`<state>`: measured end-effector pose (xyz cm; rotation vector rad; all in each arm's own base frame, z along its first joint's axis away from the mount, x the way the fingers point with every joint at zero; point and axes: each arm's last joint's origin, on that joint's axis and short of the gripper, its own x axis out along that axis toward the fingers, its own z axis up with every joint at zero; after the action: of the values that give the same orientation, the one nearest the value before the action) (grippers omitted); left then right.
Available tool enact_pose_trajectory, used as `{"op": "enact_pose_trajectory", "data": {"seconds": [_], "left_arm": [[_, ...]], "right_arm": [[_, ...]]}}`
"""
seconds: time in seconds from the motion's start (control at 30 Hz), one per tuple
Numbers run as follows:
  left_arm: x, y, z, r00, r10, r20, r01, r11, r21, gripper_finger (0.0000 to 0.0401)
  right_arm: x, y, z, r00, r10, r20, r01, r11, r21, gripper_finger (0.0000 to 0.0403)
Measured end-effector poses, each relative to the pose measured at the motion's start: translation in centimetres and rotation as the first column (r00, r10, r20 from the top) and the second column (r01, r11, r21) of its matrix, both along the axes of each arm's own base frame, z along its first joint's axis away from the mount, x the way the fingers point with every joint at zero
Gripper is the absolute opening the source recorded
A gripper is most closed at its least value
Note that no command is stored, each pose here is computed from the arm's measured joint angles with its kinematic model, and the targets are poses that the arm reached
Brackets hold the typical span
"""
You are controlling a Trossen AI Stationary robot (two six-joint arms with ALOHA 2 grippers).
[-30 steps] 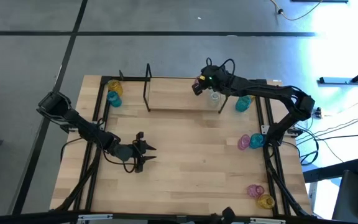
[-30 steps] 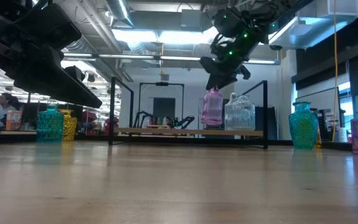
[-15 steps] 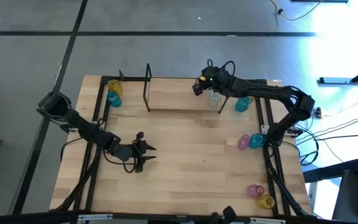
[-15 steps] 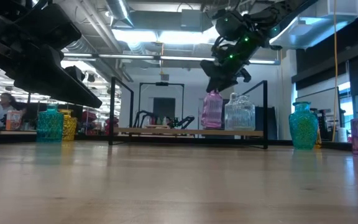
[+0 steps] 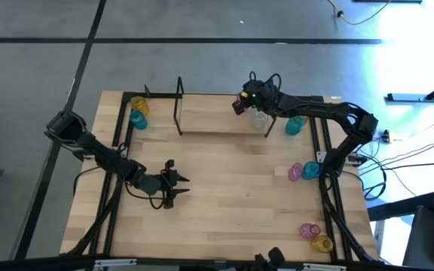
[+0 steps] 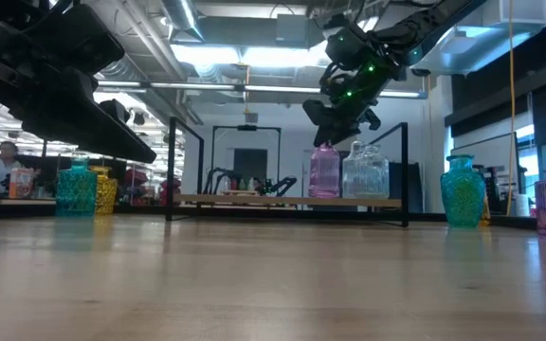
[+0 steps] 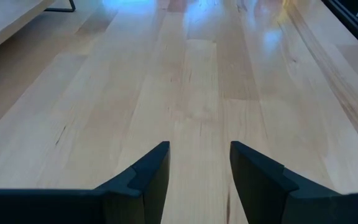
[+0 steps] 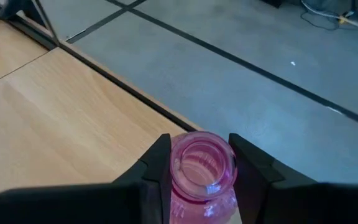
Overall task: Sort vases onto shelf
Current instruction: Put the left pink vase on the shelf
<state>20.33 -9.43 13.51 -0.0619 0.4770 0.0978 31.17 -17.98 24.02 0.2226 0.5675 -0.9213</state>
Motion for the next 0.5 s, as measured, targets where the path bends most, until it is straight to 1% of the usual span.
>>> {"op": "enact_pose_trajectory", "data": {"seconds": [0.4, 0.5], "left_arm": [[0.01, -0.01, 0.01, 1.0, -0.002, 0.001, 0.002, 1.0, -0.002, 0.0162], [0.0, -0.1, -0.01, 1.0, -0.027, -0.006, 0.027, 0.999, -0.016, 0.0162]], "right_arm": [[0.08, -0.16, -0.17, 1.0, -0.016, -0.008, 0.016, 1.0, -0.017, 0.0106], [0.07, -0.17, -0.16, 1.0, -0.021, -0.009, 0.021, 1.0, -0.02, 0.0106]]}}
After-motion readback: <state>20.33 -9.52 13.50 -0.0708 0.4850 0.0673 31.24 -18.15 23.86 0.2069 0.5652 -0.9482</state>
